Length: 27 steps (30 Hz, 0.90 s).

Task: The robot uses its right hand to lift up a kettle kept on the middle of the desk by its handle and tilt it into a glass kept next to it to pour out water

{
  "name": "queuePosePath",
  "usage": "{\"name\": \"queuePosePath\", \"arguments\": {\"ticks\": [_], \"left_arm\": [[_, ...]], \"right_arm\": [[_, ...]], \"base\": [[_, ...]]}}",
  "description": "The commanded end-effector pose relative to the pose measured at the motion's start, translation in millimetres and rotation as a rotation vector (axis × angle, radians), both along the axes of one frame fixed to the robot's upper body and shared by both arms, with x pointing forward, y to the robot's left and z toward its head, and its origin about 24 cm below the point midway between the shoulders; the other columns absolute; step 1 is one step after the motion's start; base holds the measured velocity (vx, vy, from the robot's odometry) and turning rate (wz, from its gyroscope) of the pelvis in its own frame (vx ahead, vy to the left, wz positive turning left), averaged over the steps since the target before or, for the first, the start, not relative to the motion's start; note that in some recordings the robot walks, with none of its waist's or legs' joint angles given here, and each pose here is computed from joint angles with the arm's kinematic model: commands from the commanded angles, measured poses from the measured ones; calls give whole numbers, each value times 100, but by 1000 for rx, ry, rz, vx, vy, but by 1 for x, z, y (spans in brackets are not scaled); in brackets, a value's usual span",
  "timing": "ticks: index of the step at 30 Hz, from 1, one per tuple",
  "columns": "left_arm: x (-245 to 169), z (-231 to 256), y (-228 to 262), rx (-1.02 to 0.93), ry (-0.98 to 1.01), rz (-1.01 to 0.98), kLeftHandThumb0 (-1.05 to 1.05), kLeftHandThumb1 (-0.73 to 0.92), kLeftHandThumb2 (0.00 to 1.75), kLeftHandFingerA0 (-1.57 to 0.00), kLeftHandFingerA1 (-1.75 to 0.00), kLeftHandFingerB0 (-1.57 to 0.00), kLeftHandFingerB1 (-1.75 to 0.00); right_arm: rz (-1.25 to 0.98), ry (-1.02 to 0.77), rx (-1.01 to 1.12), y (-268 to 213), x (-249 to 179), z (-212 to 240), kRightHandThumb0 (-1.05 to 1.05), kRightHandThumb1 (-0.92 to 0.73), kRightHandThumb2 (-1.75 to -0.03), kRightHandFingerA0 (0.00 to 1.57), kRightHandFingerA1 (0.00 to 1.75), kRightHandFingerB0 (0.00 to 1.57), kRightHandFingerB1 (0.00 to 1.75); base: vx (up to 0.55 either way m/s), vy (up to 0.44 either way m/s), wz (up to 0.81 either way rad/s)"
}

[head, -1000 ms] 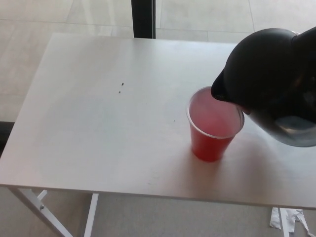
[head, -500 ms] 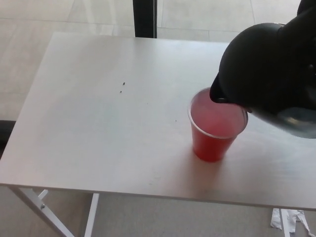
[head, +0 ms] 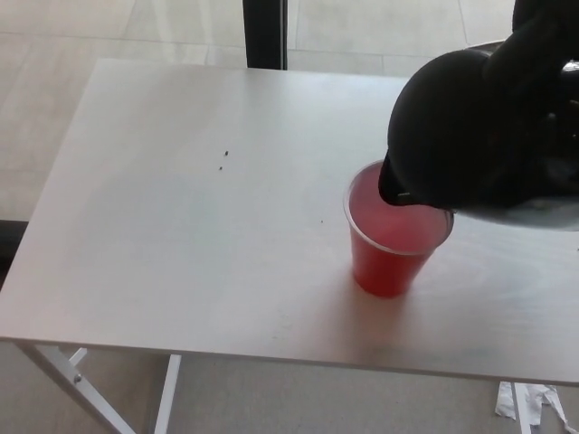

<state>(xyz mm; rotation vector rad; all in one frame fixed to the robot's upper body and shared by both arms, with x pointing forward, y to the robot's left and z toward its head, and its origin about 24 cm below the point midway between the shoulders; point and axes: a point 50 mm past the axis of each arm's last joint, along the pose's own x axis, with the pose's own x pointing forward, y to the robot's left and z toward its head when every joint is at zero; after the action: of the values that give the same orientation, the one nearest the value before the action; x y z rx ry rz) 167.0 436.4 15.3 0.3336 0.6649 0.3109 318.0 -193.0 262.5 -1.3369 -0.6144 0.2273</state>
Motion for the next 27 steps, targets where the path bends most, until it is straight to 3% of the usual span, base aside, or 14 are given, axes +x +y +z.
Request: {"name": "queuePosePath", "arguments": {"ticks": [1, 3, 4, 5, 6, 12, 16, 17, 19, 20, 23, 24, 25, 27], "left_arm": [[-1, 7, 6, 20, 6, 8, -105, 48, 96, -58, -62, -42, -86], [0, 8, 6, 24, 4, 2, -105, 48, 96, -58, -62, -42, -86], [0, 8, 6, 21, 7, 10, -105, 34, 121, -58, -59, -41, -85], [0, 8, 6, 25, 10, 3, -105, 34, 122, -58, -58, -40, -85], [1, 9, 6, 39, 13, -1, -105, 35, 122, -59, -58, -42, -84], [2, 9, 5, 30, 13, 0, -105, 34, 121, -58, -58, -42, -84], [3, 11, 5, 51, 8, -19, -105, 36, 122, -59, -59, -42, -85], [3, 10, 5, 47, 6, -15, -105, 49, 96, -58, -61, -42, -83], [4, 10, 5, 19, -3, 10, -105, 46, 94, -58, -62, -43, -83], [5, 10, 5, 30, 5, 0, -105, 48, 95, -58, -61, -42, -83], [6, 10, 3, 41, 8, -18, -105, 48, 96, -57, -62, -41, -84], [6, 11, 3, 29, -2, -13, -105, 34, 122, -58, -61, -42, -86], [6, 11, 3, 37, -1, -17, -105, 48, 96, -57, -62, -43, -85], [7, 12, 3, 42, 3, -20, -105, 49, 97, -57, -62, -43, -84]], "right_arm": [[48, 28, -92, 15, -4, 0, -17, -46, -100, 116, 138, 100, 130], [49, 33, -92, 17, -4, 0, -17, -46, -100, 116, 138, 100, 130], [55, 31, -109, 20, -4, -1, -13, -55, -86, 83, 175, 61, 172], [59, 27, -121, 22, -4, -2, -14, -54, -84, 82, 175, 62, 171], [70, 14, -135, 24, -2, -5, -16, -55, -79, 85, 175, 74, 134], [69, -7, -178, 34, -2, -9, -14, -51, -89, 90, 175, 65, 174], [75, -49, -248, 43, -5, -10, -14, -39, -108, 97, 175, 70, 175], [66, -41, -270, 46, -5, -9, -19, -47, -104, 97, 175, 71, 175], [24, 8, -322, 52, -4, -8, -19, -48, -102, 94, 175, 68, 175], [13, 17, -332, 57, -4, -8, -17, -52, -97, 119, 173, 80, 143], [-9, 13, -369, 61, -5, -8, -24, -49, -92, 97, 175, 74, 162], [-6, -9, -416, 67, -7, -10, -26, -47, -90, 97, 175, 78, 157], [3, -10, -415, 70, -7, -11, -26, -42, -91, 99, 175, 79, 159], [3, 0, -426, 73, -8, -11, -25, -41, -94, 100, 175, 79, 163]], "base": [[0, 0, 0], [0, 0, 0], [0, 0, 0], [0, 0, 0], [0, 0, 0], [0, 0, 0], [0, 0, 0], [0, 0, 0], [0, 0, 0], [0, 0, 0], [0, 0, 0], [0, 0, 0], [0, 0, 0], [0, 0, 0]]}}
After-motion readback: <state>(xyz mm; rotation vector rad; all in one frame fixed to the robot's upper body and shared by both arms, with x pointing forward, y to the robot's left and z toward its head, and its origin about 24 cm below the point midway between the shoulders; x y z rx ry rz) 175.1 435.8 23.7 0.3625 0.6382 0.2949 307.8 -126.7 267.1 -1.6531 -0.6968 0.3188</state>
